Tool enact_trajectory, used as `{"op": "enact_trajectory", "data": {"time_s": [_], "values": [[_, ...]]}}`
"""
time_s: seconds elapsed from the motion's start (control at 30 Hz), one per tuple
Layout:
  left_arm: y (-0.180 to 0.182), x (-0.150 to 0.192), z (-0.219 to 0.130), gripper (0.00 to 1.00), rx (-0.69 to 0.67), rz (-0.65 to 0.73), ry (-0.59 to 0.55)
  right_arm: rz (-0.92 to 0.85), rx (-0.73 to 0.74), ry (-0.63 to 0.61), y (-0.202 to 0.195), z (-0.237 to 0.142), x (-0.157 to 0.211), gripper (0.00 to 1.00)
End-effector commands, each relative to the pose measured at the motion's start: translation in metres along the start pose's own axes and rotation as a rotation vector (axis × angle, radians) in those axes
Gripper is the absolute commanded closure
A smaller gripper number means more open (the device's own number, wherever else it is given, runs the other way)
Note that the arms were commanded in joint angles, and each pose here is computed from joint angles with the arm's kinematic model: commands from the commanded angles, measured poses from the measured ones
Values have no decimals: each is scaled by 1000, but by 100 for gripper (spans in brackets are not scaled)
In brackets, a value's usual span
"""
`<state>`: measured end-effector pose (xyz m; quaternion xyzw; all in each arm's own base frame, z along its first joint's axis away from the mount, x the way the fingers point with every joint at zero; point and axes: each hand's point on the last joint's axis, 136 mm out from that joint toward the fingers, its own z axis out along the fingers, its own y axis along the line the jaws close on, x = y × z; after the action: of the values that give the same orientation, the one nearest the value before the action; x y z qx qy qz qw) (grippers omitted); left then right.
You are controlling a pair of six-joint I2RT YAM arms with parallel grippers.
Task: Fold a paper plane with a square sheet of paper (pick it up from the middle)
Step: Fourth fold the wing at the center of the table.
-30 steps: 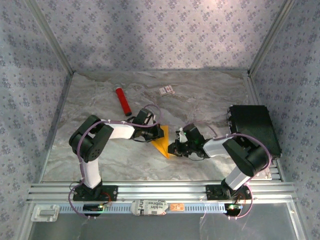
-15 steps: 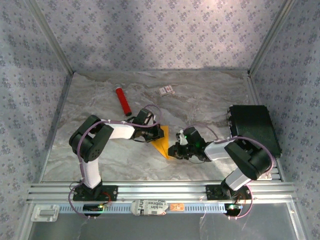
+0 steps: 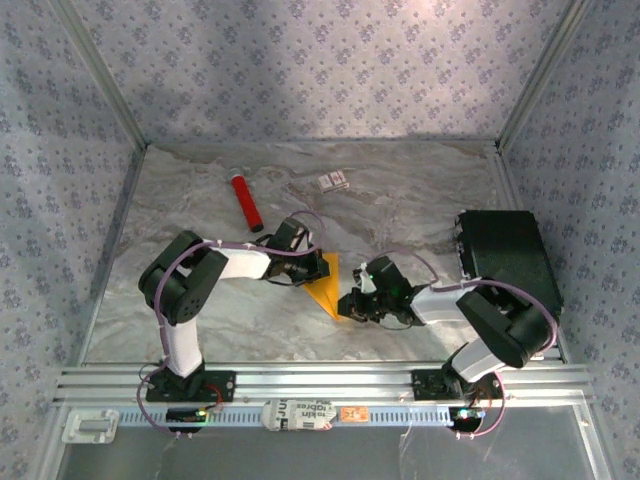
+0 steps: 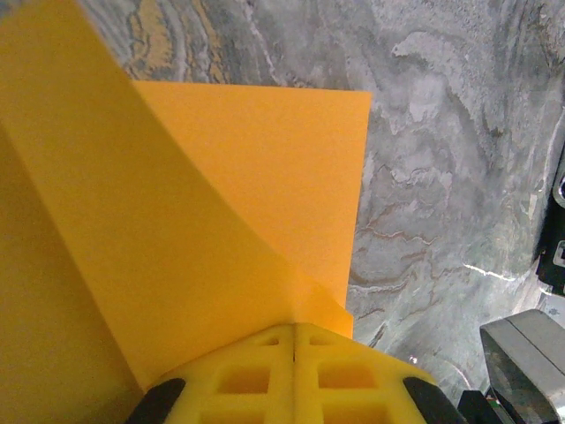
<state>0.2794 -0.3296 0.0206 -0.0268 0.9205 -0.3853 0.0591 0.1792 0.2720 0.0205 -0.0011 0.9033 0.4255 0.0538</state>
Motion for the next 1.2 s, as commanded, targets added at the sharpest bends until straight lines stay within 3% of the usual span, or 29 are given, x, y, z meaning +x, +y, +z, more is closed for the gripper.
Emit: {"op": "enact_trajectory", "data": {"time_s": [0.0,0.3,0.67,1.17], "values": [[25,6,4,95,-76,-35,4,27,61,66,-17,-4,23,90],[24,5,5,95,-74,-39,3,19,88,113,-24,-3,36,96],[27,7,5,95,-79,-47,2,40,179,175,-46,-1,55,95],[28,7,4,96,-83,-50,0,2,137,170,-31,-8,54,91]]}}
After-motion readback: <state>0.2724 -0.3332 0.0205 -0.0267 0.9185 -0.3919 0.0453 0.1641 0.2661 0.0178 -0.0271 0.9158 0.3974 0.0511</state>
